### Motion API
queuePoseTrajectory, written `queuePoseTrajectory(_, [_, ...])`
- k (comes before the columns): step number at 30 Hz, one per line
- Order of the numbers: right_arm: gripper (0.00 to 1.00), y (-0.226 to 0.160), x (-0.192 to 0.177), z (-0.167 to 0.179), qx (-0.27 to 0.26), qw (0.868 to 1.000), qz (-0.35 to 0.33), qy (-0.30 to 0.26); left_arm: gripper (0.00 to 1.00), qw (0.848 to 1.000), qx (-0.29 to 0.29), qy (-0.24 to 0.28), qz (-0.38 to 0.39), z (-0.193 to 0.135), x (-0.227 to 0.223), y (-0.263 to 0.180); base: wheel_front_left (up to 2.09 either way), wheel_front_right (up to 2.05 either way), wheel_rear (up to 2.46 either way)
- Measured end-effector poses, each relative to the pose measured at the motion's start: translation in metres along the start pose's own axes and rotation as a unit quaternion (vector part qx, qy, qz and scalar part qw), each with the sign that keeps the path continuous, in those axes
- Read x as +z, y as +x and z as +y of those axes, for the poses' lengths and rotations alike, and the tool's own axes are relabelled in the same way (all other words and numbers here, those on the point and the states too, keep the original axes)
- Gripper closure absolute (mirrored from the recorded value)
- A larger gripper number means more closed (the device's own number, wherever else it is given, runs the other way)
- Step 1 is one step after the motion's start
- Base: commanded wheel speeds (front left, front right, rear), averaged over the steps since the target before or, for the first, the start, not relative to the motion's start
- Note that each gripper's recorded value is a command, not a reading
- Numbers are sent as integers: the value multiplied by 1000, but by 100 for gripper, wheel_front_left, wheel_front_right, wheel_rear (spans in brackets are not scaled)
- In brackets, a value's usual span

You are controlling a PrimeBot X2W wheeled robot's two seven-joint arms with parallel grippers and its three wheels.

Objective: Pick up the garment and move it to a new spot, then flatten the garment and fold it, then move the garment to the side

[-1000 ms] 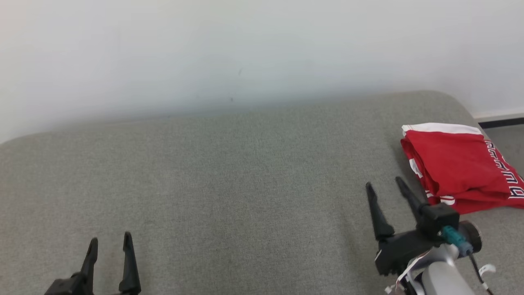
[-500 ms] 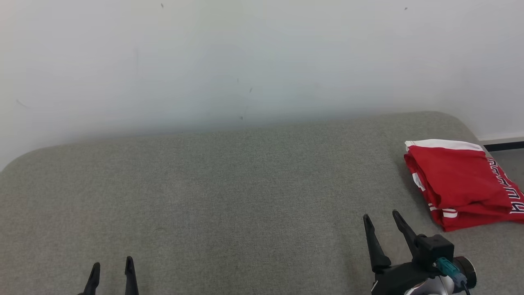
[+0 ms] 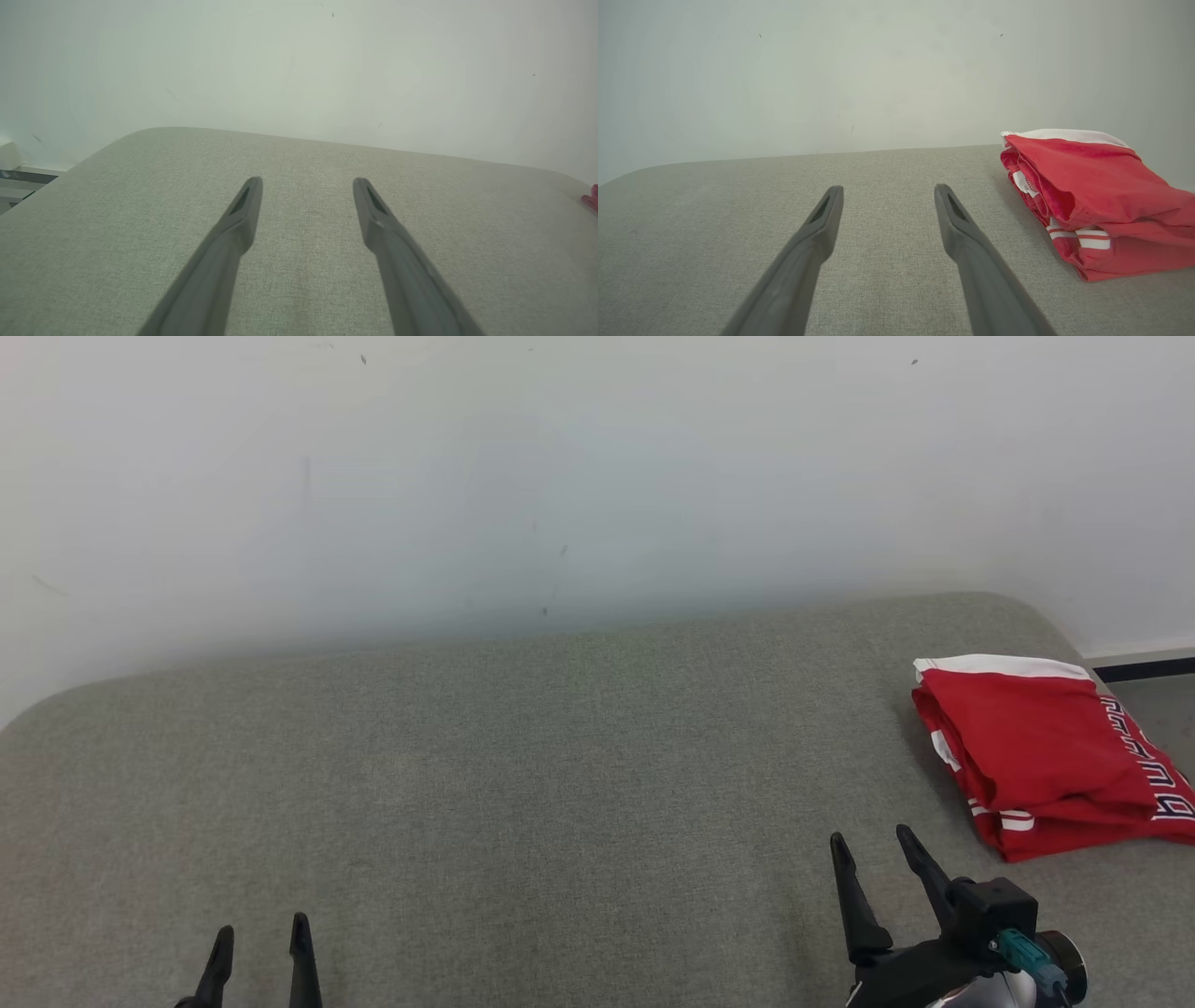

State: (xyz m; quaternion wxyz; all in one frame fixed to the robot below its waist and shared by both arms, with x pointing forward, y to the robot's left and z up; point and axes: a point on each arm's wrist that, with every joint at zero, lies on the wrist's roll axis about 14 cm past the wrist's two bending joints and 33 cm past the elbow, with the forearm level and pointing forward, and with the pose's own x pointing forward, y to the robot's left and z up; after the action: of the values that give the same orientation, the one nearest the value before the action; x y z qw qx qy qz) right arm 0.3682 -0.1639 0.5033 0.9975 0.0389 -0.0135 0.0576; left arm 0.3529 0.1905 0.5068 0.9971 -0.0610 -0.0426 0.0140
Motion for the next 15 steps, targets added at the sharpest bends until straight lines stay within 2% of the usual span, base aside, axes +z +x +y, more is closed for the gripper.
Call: queuePoseTrajectory(15, [0, -1, -3, -1, -3, 1000, 7, 6, 0, 1000, -4, -6, -4, -4, 3, 2, 0, 0, 0])
